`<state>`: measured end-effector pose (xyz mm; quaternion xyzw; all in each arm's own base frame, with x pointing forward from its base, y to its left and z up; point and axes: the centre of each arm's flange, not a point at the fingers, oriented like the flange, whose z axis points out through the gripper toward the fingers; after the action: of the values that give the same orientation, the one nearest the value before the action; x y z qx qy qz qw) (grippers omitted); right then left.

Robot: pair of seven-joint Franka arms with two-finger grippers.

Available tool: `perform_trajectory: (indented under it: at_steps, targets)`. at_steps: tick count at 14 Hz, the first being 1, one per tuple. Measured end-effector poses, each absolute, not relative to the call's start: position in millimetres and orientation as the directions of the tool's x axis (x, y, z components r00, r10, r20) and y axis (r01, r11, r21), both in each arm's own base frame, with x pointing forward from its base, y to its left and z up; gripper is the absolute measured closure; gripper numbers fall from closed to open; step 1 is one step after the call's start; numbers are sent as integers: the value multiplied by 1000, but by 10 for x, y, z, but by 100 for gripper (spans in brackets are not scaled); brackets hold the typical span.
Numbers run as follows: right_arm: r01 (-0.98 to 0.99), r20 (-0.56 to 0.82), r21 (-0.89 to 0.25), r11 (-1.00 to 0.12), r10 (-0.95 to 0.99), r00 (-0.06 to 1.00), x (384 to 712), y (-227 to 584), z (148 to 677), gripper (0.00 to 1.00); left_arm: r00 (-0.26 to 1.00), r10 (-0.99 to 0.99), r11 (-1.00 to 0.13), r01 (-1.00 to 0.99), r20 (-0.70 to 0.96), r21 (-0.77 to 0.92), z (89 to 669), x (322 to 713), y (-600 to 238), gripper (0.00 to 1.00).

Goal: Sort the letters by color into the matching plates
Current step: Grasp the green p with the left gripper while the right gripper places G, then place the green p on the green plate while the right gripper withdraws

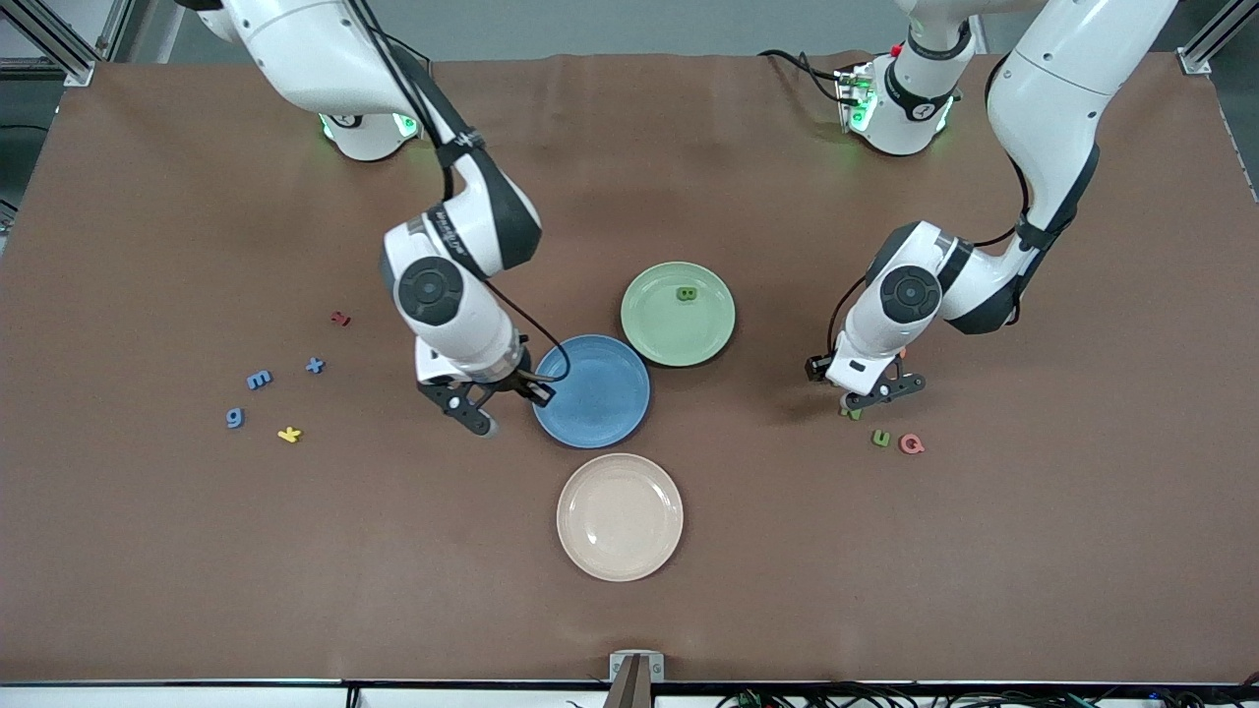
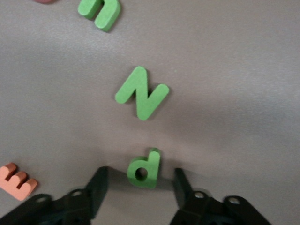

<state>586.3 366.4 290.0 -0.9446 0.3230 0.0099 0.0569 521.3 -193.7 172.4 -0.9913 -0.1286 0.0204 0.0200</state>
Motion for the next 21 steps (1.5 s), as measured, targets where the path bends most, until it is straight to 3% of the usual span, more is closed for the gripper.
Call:
perform_trajectory:
  at_steps: [2,4,5,13,21]
  targets:
    - [-636,-58,-103,-765,-634,772,5834,3900,2770,65,966,255,-966,254,-34,-43,1728,5215,-1943,44]
    - [-657,-58,-110,-746,-655,754,5828,4103,2693,65,966,256,-966,255,-28,-42,1757,5226,-1937,66]
    - [-665,-58,-114,-738,-663,746,5826,4190,2662,65,967,256,-966,254,-24,-43,1782,5232,-1935,72]
    - [-679,-50,-144,-720,-680,731,5747,4525,2312,65,969,247,-969,247,-20,-29,1802,5224,-2004,72]
    - [-671,-50,-135,-729,-672,739,5659,4731,2031,65,960,275,-962,274,-51,-20,2412,4781,-3275,72]
